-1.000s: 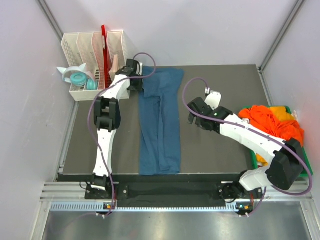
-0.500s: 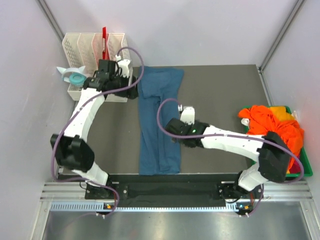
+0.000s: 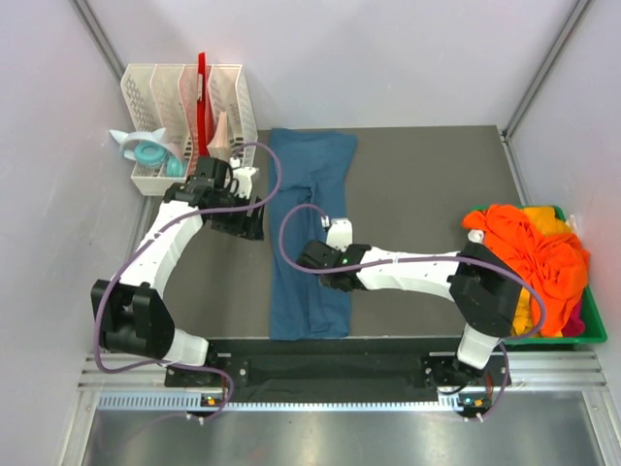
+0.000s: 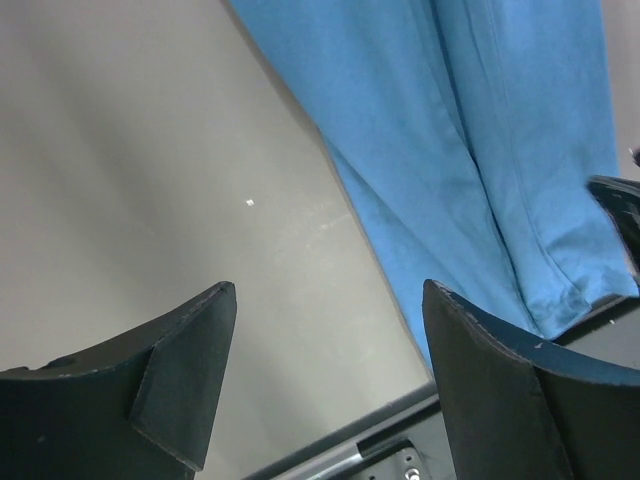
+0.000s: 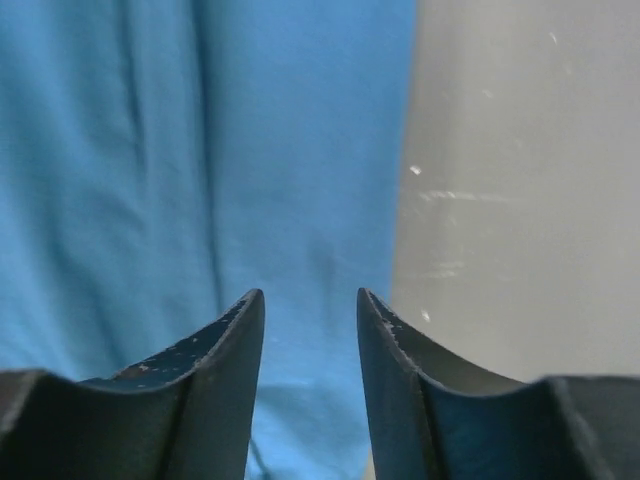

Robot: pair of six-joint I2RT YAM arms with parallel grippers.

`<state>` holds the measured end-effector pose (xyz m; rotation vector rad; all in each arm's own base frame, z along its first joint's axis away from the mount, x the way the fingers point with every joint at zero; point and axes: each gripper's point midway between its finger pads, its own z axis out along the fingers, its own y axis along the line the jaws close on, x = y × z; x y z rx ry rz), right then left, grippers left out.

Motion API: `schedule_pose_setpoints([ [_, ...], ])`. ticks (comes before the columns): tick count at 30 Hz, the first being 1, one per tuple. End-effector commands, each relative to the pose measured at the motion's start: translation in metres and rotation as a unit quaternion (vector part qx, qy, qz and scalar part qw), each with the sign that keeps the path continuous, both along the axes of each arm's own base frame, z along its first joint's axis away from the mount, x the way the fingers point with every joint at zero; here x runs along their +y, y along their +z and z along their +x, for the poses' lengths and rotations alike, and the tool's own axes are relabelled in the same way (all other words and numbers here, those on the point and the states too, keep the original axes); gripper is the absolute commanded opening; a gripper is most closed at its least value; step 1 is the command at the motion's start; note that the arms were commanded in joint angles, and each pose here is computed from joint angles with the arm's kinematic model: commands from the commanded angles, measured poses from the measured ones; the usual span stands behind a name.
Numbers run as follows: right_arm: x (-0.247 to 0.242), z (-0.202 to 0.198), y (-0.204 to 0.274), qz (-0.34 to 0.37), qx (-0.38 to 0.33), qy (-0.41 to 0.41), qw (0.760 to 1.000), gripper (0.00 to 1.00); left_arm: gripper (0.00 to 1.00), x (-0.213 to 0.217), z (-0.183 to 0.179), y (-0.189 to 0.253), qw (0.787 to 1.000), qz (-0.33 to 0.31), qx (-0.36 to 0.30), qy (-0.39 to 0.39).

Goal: Fold and stack the t-shirts
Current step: Fold the tshirt

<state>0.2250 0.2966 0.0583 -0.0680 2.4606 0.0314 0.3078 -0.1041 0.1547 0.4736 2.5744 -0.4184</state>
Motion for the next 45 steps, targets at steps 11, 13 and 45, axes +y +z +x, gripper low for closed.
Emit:
schedule_pose_setpoints([
  [11, 0.033, -0.062, 0.017, 0.069, 0.013, 0.042, 0.997, 0.49, 0.79, -0.008, -0.015, -0.003, 1.0, -0.031, 0.003, -0.001],
  [13, 0.039, -0.075, 0.018, 0.076, 0.018, 0.048, 0.996, 0.47, 0.79, -0.009, -0.015, -0.003, 0.999, -0.033, 0.005, 0.0],
  [45, 0.056, -0.116, -0.017, 0.155, 0.07, 0.045, 0.984, 0.28, 0.79, -0.007, -0.02, -0.013, 0.999, -0.028, 0.015, 0.004],
])
